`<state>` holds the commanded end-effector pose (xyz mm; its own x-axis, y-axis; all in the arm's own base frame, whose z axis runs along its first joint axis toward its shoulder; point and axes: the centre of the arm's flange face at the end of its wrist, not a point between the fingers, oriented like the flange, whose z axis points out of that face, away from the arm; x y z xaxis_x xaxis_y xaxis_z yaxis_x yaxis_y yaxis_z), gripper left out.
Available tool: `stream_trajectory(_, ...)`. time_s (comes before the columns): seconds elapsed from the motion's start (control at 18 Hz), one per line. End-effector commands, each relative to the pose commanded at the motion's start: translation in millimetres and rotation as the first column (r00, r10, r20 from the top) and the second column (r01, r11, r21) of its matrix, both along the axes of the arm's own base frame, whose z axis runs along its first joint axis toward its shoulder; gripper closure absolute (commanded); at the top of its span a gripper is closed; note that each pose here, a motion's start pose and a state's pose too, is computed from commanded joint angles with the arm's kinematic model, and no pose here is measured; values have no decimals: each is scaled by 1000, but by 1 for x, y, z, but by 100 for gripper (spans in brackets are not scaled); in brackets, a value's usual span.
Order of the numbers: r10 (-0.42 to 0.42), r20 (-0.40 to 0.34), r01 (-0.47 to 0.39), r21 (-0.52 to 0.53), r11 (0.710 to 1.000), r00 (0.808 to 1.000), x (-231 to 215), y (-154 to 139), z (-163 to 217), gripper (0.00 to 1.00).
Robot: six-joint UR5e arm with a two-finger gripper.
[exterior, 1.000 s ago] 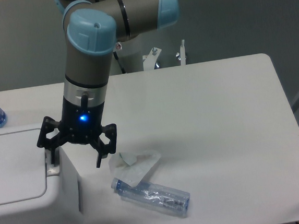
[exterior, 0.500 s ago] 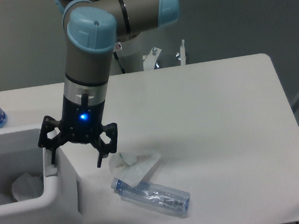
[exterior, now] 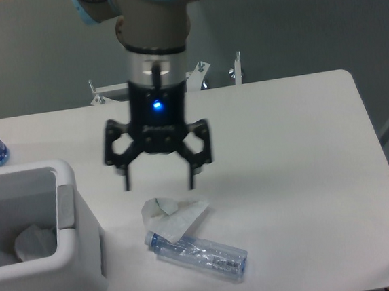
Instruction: Open the trash can
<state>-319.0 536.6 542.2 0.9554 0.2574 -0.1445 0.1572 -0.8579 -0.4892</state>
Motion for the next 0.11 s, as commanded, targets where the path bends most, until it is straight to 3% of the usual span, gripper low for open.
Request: stream_trajectory(0.11, -82, -29, 78, -96, 992, 996, 0, -6, -13, 0)
